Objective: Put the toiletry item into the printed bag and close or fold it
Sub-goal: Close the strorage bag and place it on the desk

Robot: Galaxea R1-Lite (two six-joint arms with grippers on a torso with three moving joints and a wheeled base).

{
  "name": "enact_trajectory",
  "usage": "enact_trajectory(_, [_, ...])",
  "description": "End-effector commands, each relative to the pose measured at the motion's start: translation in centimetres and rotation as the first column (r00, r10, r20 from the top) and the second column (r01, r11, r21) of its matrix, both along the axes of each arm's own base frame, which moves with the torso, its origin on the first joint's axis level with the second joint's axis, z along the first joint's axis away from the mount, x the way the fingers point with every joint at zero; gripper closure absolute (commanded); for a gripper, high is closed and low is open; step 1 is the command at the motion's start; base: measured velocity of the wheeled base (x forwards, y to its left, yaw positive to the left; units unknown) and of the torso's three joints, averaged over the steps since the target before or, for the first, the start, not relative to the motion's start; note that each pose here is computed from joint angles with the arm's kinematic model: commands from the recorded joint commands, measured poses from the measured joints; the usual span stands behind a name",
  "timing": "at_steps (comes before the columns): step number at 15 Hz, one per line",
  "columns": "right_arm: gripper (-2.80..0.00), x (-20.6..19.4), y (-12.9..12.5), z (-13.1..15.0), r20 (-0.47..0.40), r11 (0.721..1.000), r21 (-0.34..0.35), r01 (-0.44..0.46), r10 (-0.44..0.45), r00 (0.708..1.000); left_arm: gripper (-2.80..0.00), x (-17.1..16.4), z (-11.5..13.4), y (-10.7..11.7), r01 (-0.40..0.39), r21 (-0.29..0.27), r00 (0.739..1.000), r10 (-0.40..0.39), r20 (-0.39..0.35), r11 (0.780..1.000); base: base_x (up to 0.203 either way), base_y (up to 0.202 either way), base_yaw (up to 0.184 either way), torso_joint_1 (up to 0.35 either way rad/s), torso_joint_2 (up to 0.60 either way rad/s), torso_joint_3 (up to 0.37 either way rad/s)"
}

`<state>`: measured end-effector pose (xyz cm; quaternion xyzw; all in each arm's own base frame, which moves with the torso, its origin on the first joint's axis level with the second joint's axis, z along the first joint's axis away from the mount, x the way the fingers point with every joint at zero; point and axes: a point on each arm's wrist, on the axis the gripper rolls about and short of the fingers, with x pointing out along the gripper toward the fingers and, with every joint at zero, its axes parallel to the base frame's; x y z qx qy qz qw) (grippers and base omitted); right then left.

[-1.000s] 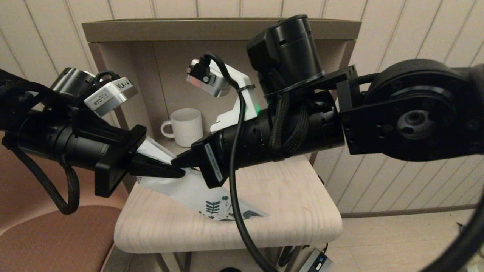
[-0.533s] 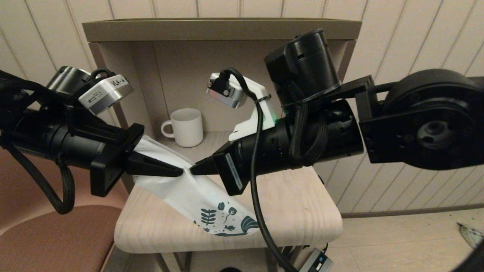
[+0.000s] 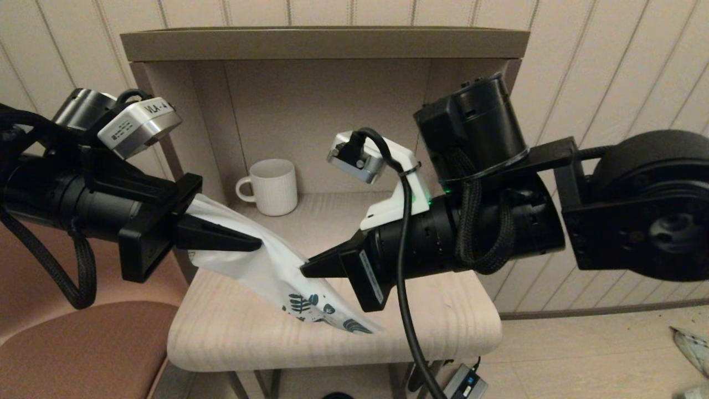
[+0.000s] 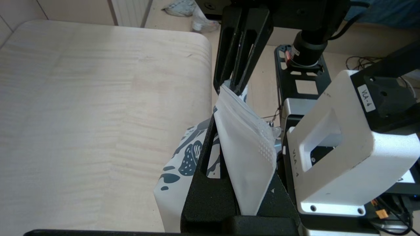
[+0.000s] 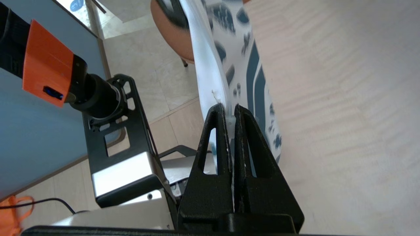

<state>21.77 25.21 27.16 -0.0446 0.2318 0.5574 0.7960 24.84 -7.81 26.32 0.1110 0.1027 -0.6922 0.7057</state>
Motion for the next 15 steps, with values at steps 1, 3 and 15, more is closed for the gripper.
enact_trajectory(1, [0.0, -0.3, -0.7, -0.1, 0.003, 1.0, 0.006, 0.006, -0.006, 1.0, 0.0, 0.0, 0.1, 0.1, 0.003, -0.005, 1.0, -0.003, 0.004, 1.0, 0.0, 0.0, 0.0, 0.0, 0.0, 0.0])
enact_trajectory(3, [0.0, -0.2, -1.2, -0.6, 0.01, 1.0, 0.017, 0.02, -0.02, 1.0, 0.0, 0.0, 0.1, 0.1, 0.003, -0.005, 1.0, -0.003, 0.004, 1.0, 0.0, 0.0, 0.0, 0.0, 0.0, 0.0])
enact_trajectory(15, [0.0, -1.2, -4.4, -2.4, -0.027, 0.997, -0.025, 0.07, -0.071, 0.997, 0.0, -0.1, 0.3, 0.4, -0.009, -0.006, 1.0, 0.009, 0.01, 1.0, 0.0, 0.0, 0.0, 0.0, 0.0, 0.0])
